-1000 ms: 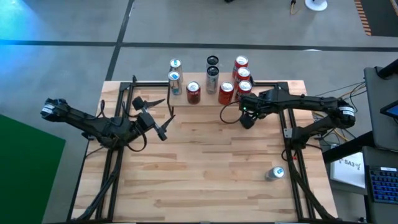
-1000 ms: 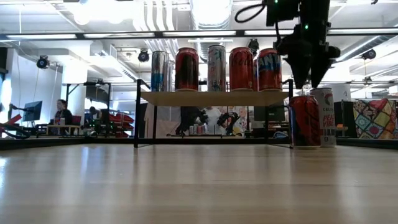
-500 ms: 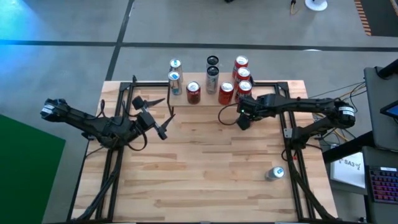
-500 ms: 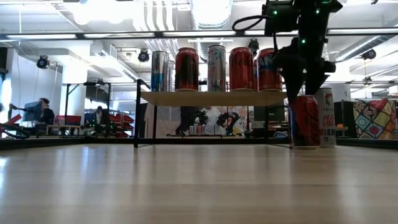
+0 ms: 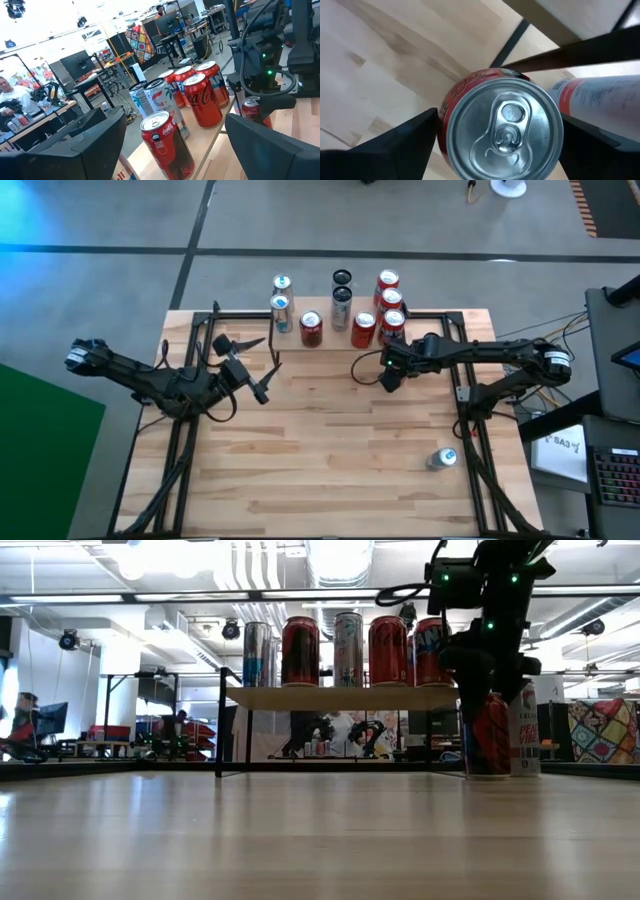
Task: Place canned beverage on shelf
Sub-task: Put the red soda can on the shelf
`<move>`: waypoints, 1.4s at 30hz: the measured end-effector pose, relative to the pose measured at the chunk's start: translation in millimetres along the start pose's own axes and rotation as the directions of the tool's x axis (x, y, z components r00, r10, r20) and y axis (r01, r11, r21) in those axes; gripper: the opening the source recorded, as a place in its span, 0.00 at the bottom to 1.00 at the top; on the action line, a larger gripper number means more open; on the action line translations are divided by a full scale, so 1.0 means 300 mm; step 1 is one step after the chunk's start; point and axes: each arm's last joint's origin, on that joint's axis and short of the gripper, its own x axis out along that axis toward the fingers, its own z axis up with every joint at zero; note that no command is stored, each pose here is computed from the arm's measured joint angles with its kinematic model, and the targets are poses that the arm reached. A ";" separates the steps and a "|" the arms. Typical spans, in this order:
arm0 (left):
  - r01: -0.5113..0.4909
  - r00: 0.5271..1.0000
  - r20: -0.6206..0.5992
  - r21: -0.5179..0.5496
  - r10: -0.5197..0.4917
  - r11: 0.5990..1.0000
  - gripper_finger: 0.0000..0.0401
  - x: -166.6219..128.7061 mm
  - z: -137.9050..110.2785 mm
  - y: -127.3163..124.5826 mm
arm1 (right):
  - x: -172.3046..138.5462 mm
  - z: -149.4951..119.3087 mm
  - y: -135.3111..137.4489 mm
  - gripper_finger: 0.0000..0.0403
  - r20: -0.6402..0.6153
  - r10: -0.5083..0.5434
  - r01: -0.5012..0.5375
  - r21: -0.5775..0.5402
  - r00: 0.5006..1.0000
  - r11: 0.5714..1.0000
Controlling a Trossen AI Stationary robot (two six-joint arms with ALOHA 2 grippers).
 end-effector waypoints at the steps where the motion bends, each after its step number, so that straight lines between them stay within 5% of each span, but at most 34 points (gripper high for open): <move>1: 0.000 1.000 0.000 0.000 0.000 1.000 0.81 0.000 0.000 0.000 | 0.001 0.000 0.000 0.84 0.003 -0.002 0.002 0.000 1.000 1.000; 9: 0.000 1.000 0.000 -0.005 0.000 1.000 0.81 0.000 0.000 0.000 | 0.001 0.000 0.000 0.73 0.007 -0.007 0.007 -0.001 1.000 1.000; 21: 0.000 1.000 0.000 -0.005 0.000 1.000 0.81 0.000 0.000 0.000 | -0.023 0.003 -0.002 0.73 -0.007 0.023 -0.023 -0.010 1.000 1.000; 28: 0.000 1.000 0.000 -0.006 0.000 1.000 0.81 0.000 0.000 0.000 | -0.113 0.012 0.014 0.73 -0.001 0.151 -0.151 -0.032 0.988 0.988; 42: 0.000 1.000 0.000 -0.005 0.000 1.000 0.81 0.000 0.000 0.000 | -0.430 0.015 0.150 0.73 0.076 0.440 -0.420 -0.190 0.895 0.887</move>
